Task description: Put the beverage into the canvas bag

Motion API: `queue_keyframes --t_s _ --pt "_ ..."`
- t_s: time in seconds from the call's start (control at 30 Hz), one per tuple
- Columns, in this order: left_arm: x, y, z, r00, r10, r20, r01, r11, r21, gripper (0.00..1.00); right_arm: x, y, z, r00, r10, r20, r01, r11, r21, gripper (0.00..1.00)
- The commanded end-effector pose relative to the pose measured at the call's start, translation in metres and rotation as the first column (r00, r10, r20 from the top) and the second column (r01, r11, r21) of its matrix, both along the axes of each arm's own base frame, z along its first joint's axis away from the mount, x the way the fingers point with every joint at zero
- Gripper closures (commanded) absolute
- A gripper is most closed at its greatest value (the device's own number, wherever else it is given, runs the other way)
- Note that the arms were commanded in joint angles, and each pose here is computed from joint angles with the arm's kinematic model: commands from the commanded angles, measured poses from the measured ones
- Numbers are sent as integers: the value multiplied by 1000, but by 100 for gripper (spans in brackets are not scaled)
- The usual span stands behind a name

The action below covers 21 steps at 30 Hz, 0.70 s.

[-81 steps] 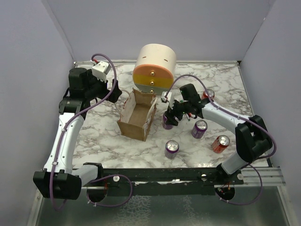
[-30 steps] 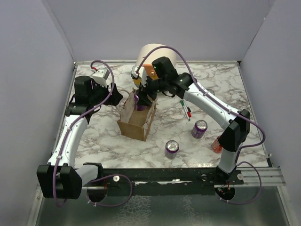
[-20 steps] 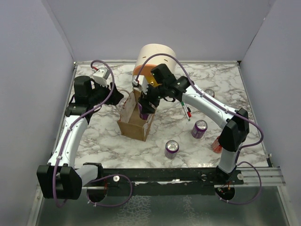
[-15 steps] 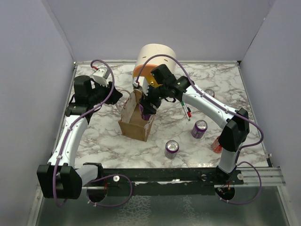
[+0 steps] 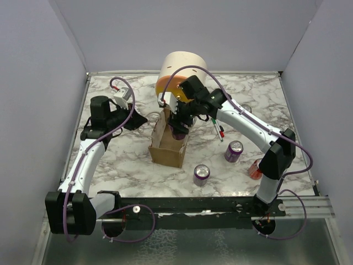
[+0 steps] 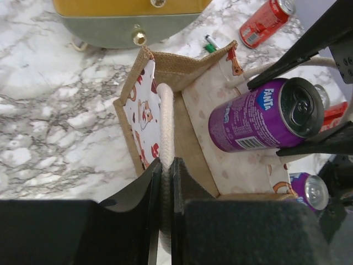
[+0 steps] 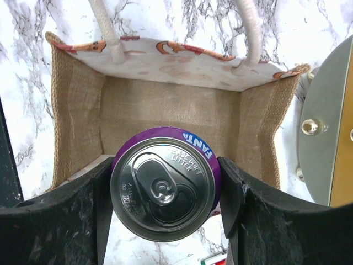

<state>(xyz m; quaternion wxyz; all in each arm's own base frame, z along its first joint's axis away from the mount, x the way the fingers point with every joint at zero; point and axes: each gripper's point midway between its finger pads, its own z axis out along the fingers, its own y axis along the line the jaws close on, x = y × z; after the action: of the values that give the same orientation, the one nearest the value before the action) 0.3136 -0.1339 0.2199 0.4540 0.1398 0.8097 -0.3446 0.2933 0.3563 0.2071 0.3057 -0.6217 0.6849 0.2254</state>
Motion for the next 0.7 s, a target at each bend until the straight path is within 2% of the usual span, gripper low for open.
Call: queue_keyframes --t_s 0.0,0.17,0.33,0.67 --pt "-17 -13 9 998 -49 -36 45 994 -101 93 7 11 50 993 12 116 -26 993 117 99" --pt "-16 -14 8 998 -46 -45 41 993 -110 94 14 29 55 995 4 101 -24 982 189 99" --pt "-16 -14 7 998 -49 -48 43 992 -117 100 28 40 49 993 -27 111 3 977 211 99" --pt "-15 -13 -2 998 -28 -55 21 993 -115 100 44 56 32 989 -78 128 39 958 283 99"
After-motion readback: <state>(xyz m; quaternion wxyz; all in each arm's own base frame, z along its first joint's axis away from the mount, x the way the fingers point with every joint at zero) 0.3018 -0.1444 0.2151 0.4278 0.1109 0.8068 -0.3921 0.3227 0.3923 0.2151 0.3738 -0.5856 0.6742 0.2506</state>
